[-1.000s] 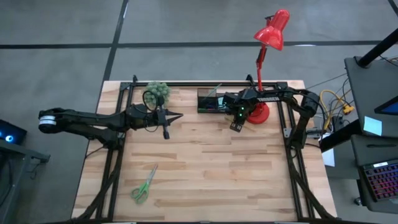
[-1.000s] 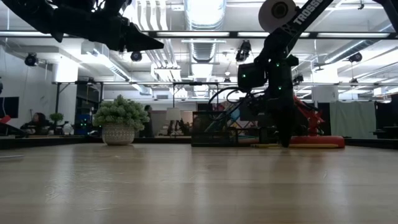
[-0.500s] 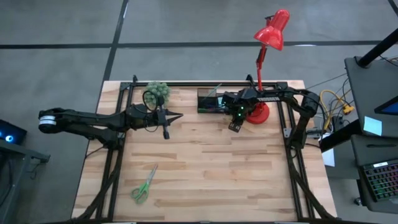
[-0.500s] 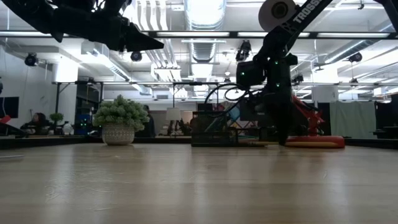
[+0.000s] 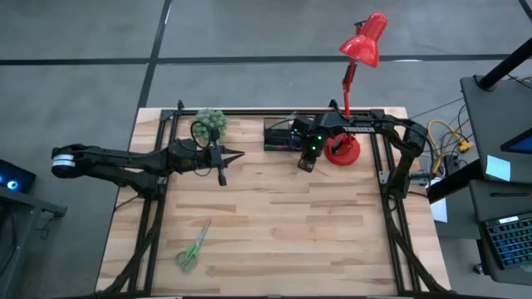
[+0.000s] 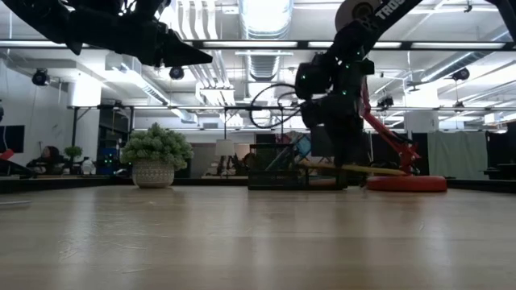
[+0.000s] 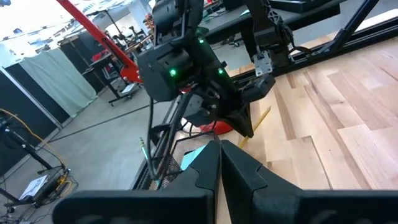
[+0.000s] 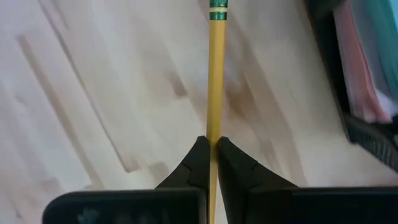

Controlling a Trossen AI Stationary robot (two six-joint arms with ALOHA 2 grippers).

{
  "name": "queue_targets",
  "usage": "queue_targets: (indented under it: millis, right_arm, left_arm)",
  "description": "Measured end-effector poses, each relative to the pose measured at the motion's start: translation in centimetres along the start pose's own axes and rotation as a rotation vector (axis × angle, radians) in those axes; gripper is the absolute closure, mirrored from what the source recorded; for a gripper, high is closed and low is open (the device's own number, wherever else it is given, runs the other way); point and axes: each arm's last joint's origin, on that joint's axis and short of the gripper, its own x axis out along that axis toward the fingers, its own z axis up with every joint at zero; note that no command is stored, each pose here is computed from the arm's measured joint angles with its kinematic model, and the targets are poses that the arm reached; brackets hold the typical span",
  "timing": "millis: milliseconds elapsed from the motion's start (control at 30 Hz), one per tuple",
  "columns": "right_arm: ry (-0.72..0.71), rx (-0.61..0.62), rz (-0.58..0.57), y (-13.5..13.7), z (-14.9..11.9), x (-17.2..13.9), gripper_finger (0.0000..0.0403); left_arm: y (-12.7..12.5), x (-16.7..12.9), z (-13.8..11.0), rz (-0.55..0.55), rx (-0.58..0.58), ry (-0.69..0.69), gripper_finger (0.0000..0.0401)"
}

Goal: Pick and place office supplies into organizer
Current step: Put the yellow pencil into the desk organizer

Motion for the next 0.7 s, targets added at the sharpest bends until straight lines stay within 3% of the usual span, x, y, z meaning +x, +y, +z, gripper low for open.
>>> queue_targets:
  millis: [700]
  right_arm:
    - [-0.372, -0.151, 0.007, 2.1, 5.5, -5.4, 0.0394]
  left_arm:
    - [0.0, 0.0, 0.0, 0.003, 0.0, 0.001, 0.0401]
